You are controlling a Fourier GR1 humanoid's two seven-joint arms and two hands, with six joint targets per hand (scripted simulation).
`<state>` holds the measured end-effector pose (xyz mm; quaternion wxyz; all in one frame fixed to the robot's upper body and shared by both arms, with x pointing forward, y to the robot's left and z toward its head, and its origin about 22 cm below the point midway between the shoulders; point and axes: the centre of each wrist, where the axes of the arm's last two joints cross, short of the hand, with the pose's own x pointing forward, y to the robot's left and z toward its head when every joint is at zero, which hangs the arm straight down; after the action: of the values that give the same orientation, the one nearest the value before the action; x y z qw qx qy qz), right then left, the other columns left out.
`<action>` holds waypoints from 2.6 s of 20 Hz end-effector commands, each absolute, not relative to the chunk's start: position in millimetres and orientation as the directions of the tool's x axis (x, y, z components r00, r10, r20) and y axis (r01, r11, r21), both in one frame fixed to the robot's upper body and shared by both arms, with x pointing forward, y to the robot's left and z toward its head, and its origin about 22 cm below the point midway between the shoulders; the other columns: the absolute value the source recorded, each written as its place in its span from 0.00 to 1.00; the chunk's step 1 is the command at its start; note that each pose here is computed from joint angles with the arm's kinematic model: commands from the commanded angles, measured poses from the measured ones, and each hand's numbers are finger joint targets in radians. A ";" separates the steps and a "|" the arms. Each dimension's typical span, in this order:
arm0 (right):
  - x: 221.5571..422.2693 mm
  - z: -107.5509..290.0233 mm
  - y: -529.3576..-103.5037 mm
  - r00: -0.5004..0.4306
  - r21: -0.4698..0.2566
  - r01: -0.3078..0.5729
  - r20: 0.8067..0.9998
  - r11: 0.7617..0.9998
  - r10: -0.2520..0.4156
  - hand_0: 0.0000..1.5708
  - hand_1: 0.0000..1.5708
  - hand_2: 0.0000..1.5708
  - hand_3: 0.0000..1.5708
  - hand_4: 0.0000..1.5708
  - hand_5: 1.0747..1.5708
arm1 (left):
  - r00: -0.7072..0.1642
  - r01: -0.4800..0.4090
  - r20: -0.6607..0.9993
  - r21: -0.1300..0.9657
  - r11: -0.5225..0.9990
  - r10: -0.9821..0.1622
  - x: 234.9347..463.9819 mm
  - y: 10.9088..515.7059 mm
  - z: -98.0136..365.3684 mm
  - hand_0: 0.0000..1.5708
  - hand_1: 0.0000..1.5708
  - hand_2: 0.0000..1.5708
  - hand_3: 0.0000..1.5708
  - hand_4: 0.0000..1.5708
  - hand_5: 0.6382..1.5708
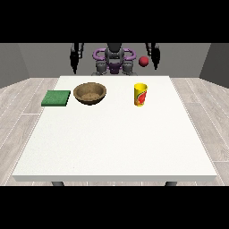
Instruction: Pick the cup and pour the ball into the bowl, then pick the bowl and place it on the pad
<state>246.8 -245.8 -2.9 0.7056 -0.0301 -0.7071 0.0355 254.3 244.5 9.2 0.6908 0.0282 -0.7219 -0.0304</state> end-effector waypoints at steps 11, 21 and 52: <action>259.4 75.2 -160.4 0.036 0.083 -0.098 0.996 0.992 -0.080 0.00 0.00 0.00 0.00 0.53 1.00 | 0.031 0.075 0.974 -0.227 0.971 0.225 270.2 225.0 80.6 0.00 0.00 0.00 0.00 0.00 0.96; 258.2 140.7 -84.2 -0.065 -0.007 -0.128 0.998 0.992 -0.001 0.00 0.00 0.00 0.00 0.19 1.00 | -0.069 0.129 0.981 -0.171 0.977 0.181 260.4 235.1 101.3 0.00 0.00 0.00 0.00 0.00 0.94; 264.7 180.4 -197.1 -0.419 -0.031 -0.164 0.907 0.986 -0.041 0.00 0.00 0.00 0.00 0.00 1.00 | -0.369 -0.058 0.929 -0.009 0.998 -0.013 324.4 295.7 -25.0 0.00 0.00 0.00 0.00 0.00 0.86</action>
<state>266.5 -174.8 184.8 0.5302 0.0673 -0.8428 0.0639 330.6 300.2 1.3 0.5448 0.0224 -0.8381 0.0140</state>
